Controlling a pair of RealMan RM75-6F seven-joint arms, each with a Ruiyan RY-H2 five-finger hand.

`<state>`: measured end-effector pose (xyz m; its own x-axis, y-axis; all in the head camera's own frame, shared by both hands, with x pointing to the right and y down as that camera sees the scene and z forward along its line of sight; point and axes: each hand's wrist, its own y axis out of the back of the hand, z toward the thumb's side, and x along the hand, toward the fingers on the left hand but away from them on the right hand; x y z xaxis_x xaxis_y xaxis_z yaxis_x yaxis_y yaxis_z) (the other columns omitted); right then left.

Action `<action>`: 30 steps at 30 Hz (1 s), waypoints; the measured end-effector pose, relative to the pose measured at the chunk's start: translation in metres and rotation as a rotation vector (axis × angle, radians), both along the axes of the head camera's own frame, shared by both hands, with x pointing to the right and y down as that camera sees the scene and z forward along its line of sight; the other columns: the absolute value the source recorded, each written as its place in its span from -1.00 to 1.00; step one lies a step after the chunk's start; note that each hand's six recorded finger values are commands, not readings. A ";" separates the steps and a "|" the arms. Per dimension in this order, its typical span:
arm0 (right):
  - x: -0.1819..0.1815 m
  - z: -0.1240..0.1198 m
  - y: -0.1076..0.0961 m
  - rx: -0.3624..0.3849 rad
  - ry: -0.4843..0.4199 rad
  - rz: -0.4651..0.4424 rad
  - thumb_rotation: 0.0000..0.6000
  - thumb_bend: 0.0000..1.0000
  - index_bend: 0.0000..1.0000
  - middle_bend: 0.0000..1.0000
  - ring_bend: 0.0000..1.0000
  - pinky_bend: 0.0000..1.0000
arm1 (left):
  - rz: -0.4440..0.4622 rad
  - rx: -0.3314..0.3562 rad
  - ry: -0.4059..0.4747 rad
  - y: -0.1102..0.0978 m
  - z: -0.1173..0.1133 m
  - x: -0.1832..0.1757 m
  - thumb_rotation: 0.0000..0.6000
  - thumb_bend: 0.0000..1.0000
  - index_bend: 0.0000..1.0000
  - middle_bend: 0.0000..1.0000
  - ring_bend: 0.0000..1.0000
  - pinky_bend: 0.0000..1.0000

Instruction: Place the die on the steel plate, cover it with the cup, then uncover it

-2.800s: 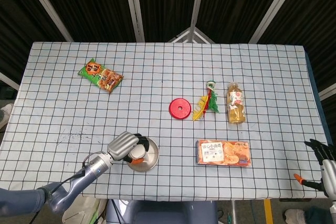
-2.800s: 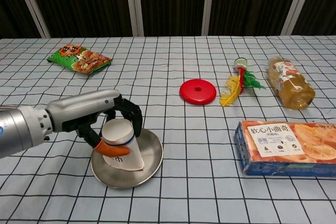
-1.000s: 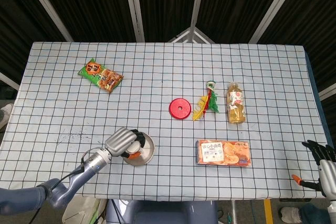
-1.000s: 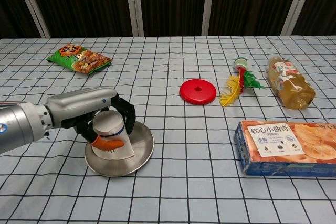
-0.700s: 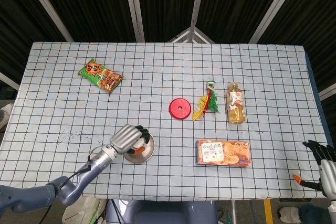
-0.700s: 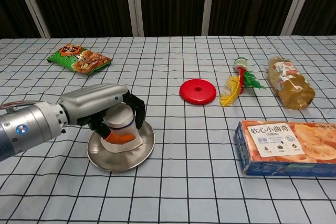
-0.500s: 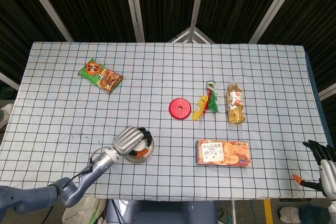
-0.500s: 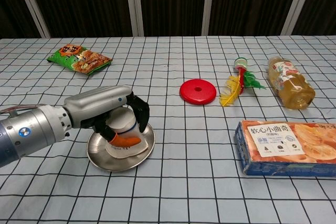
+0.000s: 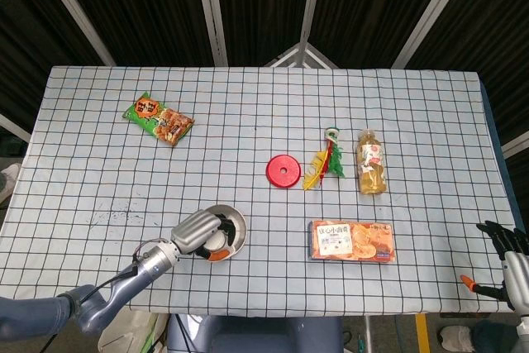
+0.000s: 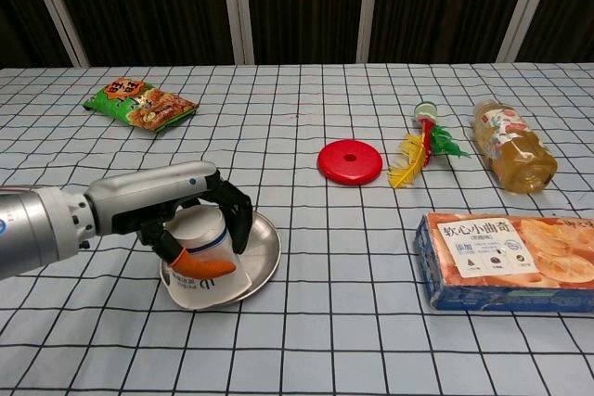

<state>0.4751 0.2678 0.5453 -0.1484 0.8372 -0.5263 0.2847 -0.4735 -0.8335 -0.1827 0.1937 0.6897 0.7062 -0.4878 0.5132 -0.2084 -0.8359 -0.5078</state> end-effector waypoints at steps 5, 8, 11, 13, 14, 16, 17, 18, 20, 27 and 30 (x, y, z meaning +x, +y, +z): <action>0.000 0.002 0.001 -0.008 0.004 -0.002 1.00 -0.89 -0.60 -0.72 -0.74 -1.00 | -0.047 0.054 0.035 -0.016 -0.012 0.001 1.00 -0.09 0.14 -0.07 -0.23 0.08; 0.001 0.002 0.001 -0.008 0.006 0.001 1.00 -0.89 -0.60 -0.72 -0.74 -1.00 | -0.071 0.100 0.051 -0.029 -0.019 0.003 1.00 -0.09 0.14 -0.07 -0.23 0.08; 0.002 0.001 0.001 -0.007 0.007 0.004 1.00 -0.89 -0.60 -0.72 -0.74 -1.00 | -0.096 0.139 0.037 -0.043 -0.021 0.000 1.00 -0.09 0.14 -0.07 -0.23 0.07; 0.002 0.001 0.001 -0.008 0.007 0.004 1.00 -0.89 -0.60 -0.72 -0.74 -1.00 | -0.116 0.151 0.013 -0.051 -0.020 -0.007 1.00 -0.09 0.14 -0.07 -0.23 0.07; 0.002 0.002 0.001 -0.010 0.007 0.006 1.00 -0.89 -0.60 -0.72 -0.74 -1.00 | -0.125 0.155 -0.002 -0.055 -0.018 -0.011 1.00 -0.09 0.14 -0.07 -0.23 0.07; 0.002 0.002 0.002 -0.012 0.008 0.007 1.00 -0.89 -0.60 -0.72 -0.74 -1.00 | -0.144 0.174 -0.048 -0.064 -0.014 -0.022 1.00 -0.09 0.14 -0.07 -0.23 0.07; 0.002 0.002 0.002 -0.012 0.008 0.008 1.00 -0.89 -0.60 -0.72 -0.74 -1.00 | -0.153 0.185 -0.071 -0.068 -0.012 -0.027 1.00 -0.09 0.14 -0.08 -0.23 0.07; 0.003 0.002 0.002 -0.011 0.008 0.009 1.00 -0.89 -0.60 -0.72 -0.74 -1.00 | -0.164 0.195 -0.094 -0.073 -0.010 -0.032 1.00 -0.09 0.14 -0.08 -0.23 0.07; 0.002 0.001 0.001 -0.008 0.009 0.008 1.00 -0.89 -0.60 -0.72 -0.74 -1.00 | -0.199 0.210 -0.144 -0.083 -0.005 -0.045 1.00 -0.09 0.14 -0.08 -0.24 0.07; 0.001 0.002 0.001 -0.010 0.011 0.002 1.00 -0.89 -0.60 -0.72 -0.74 -1.00 | -0.323 0.222 -0.272 -0.115 0.011 -0.086 1.00 -0.09 0.14 -0.08 -0.24 0.07; 0.001 0.003 0.001 -0.014 0.014 0.002 1.00 -0.89 -0.60 -0.72 -0.74 -1.00 | -0.355 0.232 -0.306 -0.125 0.016 -0.096 1.00 -0.09 0.14 -0.09 -0.26 0.06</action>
